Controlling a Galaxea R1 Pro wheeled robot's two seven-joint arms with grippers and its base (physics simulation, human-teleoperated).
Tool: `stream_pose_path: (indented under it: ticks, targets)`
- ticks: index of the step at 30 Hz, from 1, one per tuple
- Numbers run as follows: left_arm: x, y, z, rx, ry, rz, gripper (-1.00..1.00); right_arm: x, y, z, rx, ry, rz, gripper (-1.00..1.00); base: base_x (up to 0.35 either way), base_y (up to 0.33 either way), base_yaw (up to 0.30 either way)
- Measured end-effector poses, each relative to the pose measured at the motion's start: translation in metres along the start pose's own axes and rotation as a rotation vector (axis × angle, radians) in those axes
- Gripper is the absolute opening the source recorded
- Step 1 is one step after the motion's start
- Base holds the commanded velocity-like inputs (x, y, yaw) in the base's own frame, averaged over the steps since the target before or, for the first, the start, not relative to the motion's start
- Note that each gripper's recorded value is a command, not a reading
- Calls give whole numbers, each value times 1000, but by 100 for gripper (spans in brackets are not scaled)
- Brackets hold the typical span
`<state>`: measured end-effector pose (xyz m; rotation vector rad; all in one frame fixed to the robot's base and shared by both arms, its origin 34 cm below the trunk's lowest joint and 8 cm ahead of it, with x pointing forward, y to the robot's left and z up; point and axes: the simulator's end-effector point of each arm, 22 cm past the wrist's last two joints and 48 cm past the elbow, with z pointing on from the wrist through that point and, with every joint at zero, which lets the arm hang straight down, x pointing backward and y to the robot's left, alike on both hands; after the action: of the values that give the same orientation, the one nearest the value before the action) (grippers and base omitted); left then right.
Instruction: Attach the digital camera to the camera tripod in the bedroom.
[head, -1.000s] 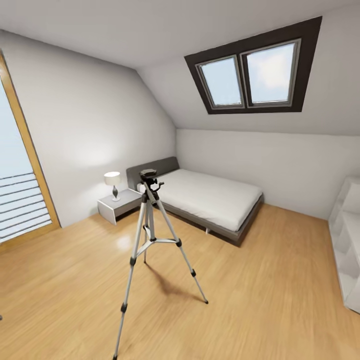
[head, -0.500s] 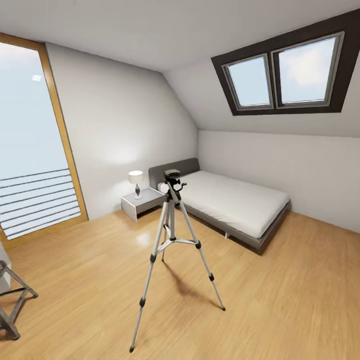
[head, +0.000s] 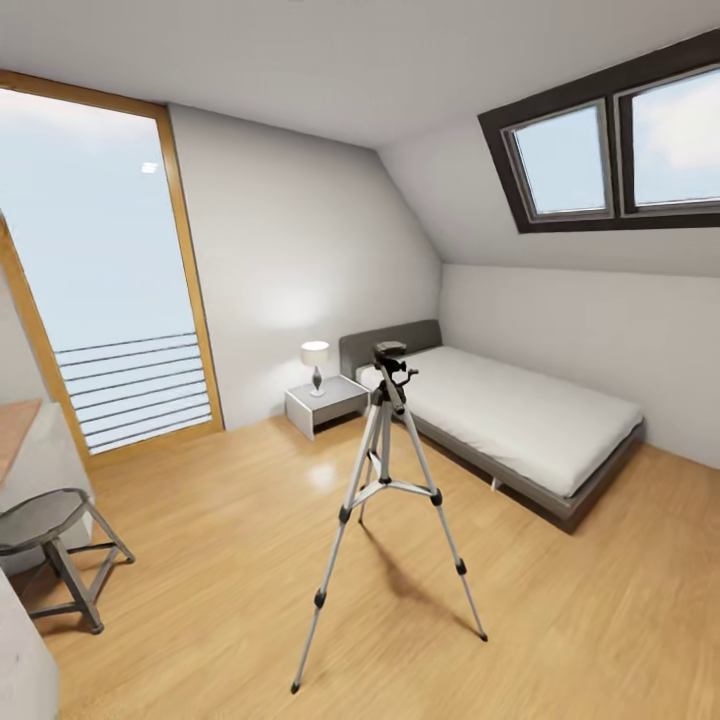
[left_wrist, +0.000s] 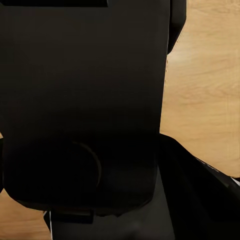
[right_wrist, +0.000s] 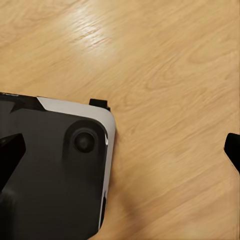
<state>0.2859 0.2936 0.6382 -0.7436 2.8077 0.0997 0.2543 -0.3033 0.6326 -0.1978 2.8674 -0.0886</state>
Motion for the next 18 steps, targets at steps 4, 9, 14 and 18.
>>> stream_pose_path:
  ticks: [4, 9, 14, 18]
  targets:
    - [-1, 0, 0, 1, -2, -1, -100, -1, -2, 0, 12, -2, -1, 100, 0, 0, 294]
    - [-2, -1, 0, 2, -4, -1, -100, -2, -3, 0, 19, -5, -1, 100, 0, 0, 294]
    - [-2, -1, -1, 3, -6, 0, -100, -3, -4, 0, 22, -8, 0, 100, 0, 0, 294]
    - [-3, -2, -1, 4, -8, -1, -100, -4, -4, 0, 22, -10, -1, 100, 0, 0, 294]
